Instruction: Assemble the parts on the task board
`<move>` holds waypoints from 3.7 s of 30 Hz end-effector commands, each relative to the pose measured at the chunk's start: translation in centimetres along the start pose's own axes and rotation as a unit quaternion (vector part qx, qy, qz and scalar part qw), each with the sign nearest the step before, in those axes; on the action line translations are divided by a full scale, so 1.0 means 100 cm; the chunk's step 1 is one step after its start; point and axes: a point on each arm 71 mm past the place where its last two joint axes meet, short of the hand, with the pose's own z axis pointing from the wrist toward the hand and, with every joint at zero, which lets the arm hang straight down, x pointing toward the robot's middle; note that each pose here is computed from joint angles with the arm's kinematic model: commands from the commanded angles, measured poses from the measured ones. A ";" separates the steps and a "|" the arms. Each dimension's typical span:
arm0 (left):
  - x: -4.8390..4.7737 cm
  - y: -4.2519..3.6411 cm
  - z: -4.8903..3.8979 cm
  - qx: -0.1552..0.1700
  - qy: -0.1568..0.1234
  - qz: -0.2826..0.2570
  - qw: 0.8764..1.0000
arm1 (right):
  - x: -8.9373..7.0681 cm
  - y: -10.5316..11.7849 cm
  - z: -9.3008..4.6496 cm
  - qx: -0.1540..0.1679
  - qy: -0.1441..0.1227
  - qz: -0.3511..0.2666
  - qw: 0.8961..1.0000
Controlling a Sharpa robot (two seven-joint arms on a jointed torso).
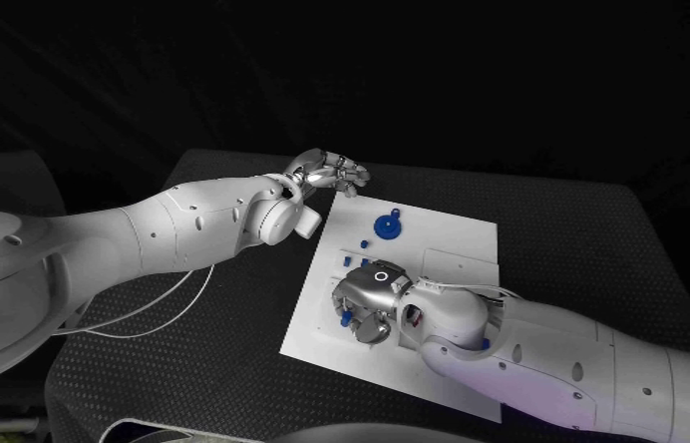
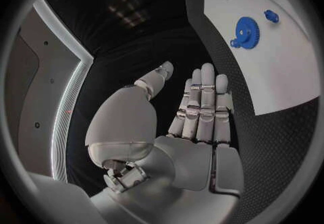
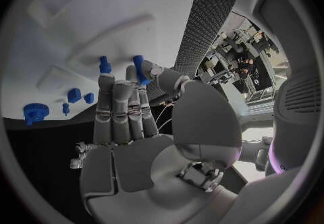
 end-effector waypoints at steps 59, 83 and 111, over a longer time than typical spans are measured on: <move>-0.0071 0.0097 -0.0003 -0.008 -0.005 -0.005 1.000 | -0.039 -0.151 -0.154 0.275 0.069 0.362 0.888; 0.0055 0.0091 -0.0025 -0.008 0.013 -0.009 1.000 | 0.016 -0.125 -0.162 0.350 0.194 0.386 0.831; 0.0080 0.0088 -0.0041 -0.009 0.018 -0.011 1.000 | 0.052 -0.117 -0.135 0.353 0.218 0.377 0.828</move>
